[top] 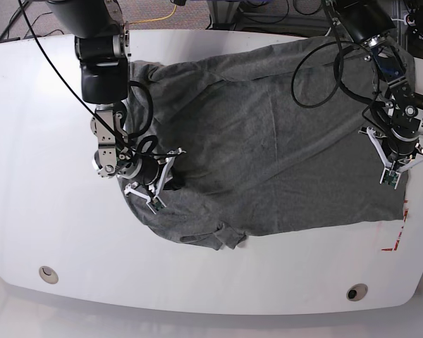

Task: Layout the t-shirt on the table in an organized manner, then fold the t-shirt properly
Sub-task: 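Pull the shirt edge further outward with the right gripper, smoothing it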

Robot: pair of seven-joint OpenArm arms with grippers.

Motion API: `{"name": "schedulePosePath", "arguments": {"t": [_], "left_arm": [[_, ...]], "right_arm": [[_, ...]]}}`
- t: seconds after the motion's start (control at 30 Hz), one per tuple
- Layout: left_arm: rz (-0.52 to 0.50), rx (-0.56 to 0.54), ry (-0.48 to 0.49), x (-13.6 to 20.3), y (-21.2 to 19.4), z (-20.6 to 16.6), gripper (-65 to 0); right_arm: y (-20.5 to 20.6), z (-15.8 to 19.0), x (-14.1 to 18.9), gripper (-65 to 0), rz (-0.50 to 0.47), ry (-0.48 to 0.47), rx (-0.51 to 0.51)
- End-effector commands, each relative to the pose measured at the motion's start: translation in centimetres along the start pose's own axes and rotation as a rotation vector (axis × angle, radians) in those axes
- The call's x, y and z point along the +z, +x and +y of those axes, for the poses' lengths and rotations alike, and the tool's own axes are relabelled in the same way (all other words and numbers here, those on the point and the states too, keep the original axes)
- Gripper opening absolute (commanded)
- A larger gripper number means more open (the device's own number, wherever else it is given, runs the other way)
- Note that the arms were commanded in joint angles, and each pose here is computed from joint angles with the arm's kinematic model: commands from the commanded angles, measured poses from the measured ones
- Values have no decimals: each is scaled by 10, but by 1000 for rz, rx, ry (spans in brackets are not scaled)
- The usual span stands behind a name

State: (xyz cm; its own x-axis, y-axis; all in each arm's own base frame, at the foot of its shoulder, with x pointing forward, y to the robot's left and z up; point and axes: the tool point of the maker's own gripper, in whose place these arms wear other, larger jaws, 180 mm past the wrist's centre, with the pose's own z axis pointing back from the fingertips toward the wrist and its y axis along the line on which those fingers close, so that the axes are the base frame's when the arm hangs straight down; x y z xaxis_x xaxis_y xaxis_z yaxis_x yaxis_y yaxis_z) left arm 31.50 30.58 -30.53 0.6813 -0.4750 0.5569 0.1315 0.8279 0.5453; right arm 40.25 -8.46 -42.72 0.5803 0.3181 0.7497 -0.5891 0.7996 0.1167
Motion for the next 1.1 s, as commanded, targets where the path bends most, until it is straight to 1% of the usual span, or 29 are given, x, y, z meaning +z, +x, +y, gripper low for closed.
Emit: {"name": "schedulePosePath", "arguments": {"t": [0.0, 0.17, 0.3, 0.37, 0.6, 0.73, 0.9, 0.93, 1.0, 1.07], "left_arm": [[-40, 0, 28, 3, 12, 10, -646], [-42, 0, 28, 3, 13, 10, -646], [-43, 0, 29, 3, 14, 11, -646], [-44, -1, 28, 3, 14, 10, -646], [-46, -1, 28, 3, 15, 10, -646], [-46, 0, 26, 3, 15, 10, -646], [-46, 1, 28, 3, 15, 10, -646], [-46, 1, 28, 3, 15, 10, -646], [-46, 1, 28, 3, 15, 10, -646], [-45, 1, 26, 2, 15, 10, -646]], "right_arm": [[-6, -22, 6, -626, 30, -43, 8], [-25, -37, 12, -628, 29, -61, -36], [-43, -63, 26, -628, 25, -113, -113], [-47, -73, 32, -628, 25, -134, -129], [-53, -94, 49, -628, 37, -178, -128], [-52, -95, 50, -625, 36, -182, -123], [-20, -98, 59, -617, 12, -204, -47], [-14, -97, 60, -607, 10, -204, -39], [0, -93, 64, -564, -8, -200, -29], [19, -91, 74, -472, -41, -199, -24]]}}
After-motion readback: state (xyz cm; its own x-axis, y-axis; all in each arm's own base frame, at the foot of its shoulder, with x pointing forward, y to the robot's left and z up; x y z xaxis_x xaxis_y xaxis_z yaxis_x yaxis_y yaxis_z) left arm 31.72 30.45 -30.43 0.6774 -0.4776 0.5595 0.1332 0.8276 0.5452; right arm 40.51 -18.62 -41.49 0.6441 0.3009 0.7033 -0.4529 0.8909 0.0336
